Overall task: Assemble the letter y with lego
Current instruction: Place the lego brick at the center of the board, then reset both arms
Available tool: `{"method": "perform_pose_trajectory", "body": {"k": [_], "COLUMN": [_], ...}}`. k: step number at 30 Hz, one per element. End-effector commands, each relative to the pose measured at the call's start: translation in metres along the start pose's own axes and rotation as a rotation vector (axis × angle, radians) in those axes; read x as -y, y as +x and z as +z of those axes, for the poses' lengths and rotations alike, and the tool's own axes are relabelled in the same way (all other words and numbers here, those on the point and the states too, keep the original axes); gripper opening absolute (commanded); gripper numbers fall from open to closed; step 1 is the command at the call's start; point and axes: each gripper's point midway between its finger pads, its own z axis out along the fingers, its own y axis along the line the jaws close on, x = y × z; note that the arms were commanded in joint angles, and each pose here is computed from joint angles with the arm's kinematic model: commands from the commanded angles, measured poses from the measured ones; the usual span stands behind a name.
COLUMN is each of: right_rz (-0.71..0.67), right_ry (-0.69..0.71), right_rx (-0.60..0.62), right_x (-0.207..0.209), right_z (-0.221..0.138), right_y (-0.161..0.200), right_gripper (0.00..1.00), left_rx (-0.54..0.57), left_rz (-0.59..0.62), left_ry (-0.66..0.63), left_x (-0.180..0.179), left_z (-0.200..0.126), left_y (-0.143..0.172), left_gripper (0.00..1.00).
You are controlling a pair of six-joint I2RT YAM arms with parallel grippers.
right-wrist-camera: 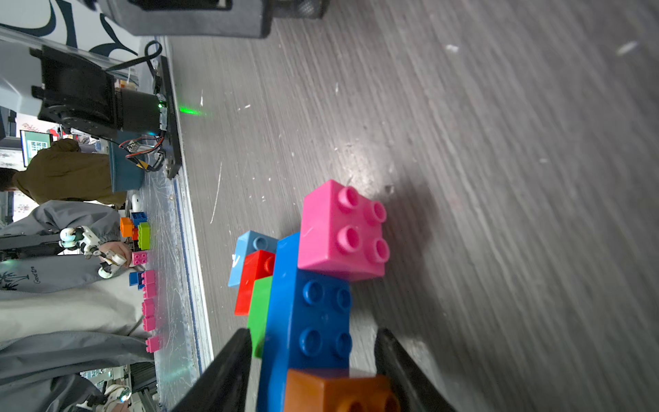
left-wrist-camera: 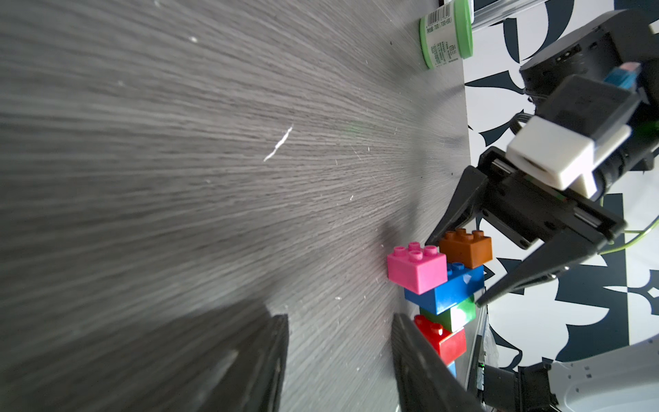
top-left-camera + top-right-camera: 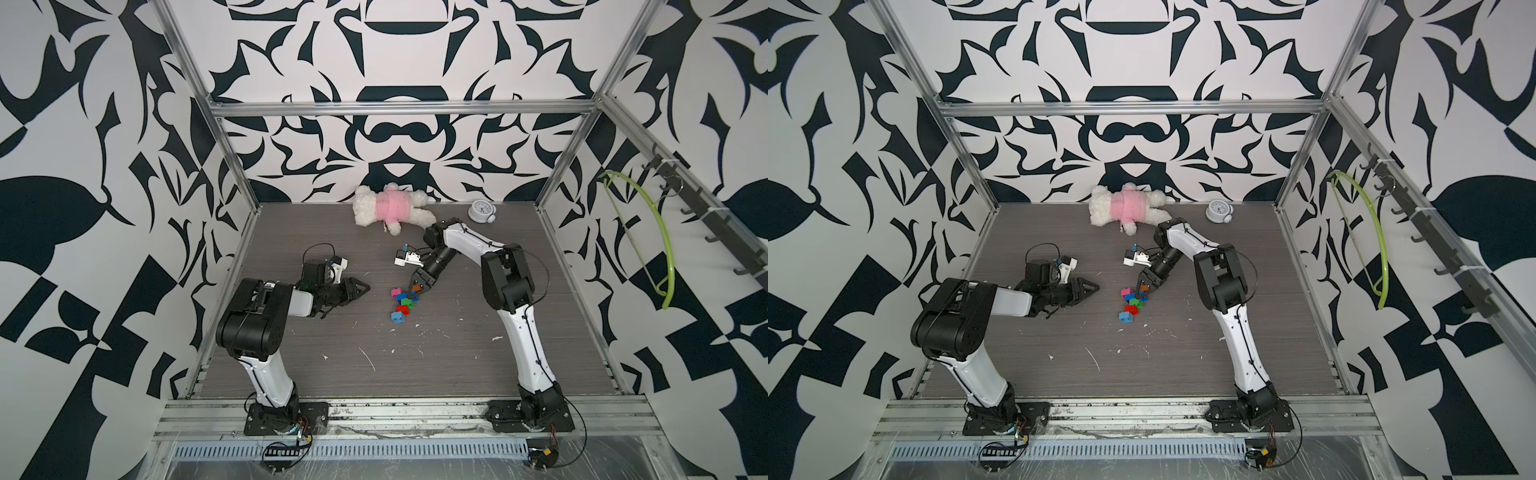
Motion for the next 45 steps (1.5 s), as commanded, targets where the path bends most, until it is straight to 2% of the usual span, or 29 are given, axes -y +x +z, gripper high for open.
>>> {"method": "perform_pose_trajectory", "body": {"k": [1, 13, 19, 22, 25, 28, 29, 30, 31, 33, 36, 38, 42, 45], "right_rz": [-0.008, 0.076, 0.096, 0.100, 0.112, 0.132, 0.129, 0.137, 0.135, 0.164, 0.209, 0.234, 0.271, 0.279], "right_ry": [0.037, 0.173, 0.278, 0.369, 0.532, 0.703, 0.763, 0.825, 0.875, 1.020, 1.178, 1.245, 1.352, 1.393], "right_rx": [0.024, 0.039, 0.097, 0.160, 0.270, 0.426, 0.484, 0.533, 0.574, 0.670, 0.791, 0.842, 0.892, 0.934], "right_x": [-0.011, 0.010, 0.016, 0.016, 0.021, 0.023, 0.021, 0.022, 0.022, 0.025, 0.027, 0.030, 0.036, 0.043], "right_z": [-0.020, -0.037, -0.065, -0.093, -0.132, -0.172, -0.185, -0.194, -0.201, -0.219, -0.233, -0.233, -0.232, -0.229], "right_y": [0.000, 0.009, 0.009, 0.009, 0.012, 0.018, 0.020, 0.025, 0.028, 0.042, 0.069, 0.087, 0.114, 0.125], "right_gripper": [0.59, 0.64, 0.65, 0.64, 0.64, 0.67, 0.73, 0.98, 1.00, 1.00, 1.00, 1.00, 1.00, 1.00], "left_rx": [-0.032, 0.000, 0.030, 0.067, 0.138, 0.210, 0.234, 0.258, 0.279, 0.343, 0.469, 0.524, 0.578, 0.623], "left_rz": [-0.034, 0.041, 0.098, 0.142, 0.209, 0.280, 0.303, 0.317, 0.331, 0.370, 0.409, 0.440, 0.488, 0.513], "left_ry": [-0.052, -0.067, -0.091, -0.117, -0.170, -0.265, -0.299, -0.335, -0.369, -0.470, -0.641, -0.706, -0.757, -0.735], "left_x": [-0.012, 0.003, 0.010, 0.014, 0.017, 0.012, 0.010, 0.007, 0.003, -0.007, -0.027, -0.037, -0.060, -0.064], "left_z": [-0.003, -0.013, -0.022, -0.034, -0.058, -0.088, -0.100, -0.111, -0.120, -0.143, -0.173, -0.184, -0.185, -0.181], "left_y": [0.012, -0.004, -0.020, -0.036, -0.063, -0.086, -0.093, -0.099, -0.103, -0.112, -0.119, -0.115, -0.096, -0.090], "left_gripper": [0.52, 0.54, 0.56, 0.58, 0.68, 0.83, 0.99, 0.99, 0.99, 0.99, 0.99, 0.99, 0.99, 0.99]}}
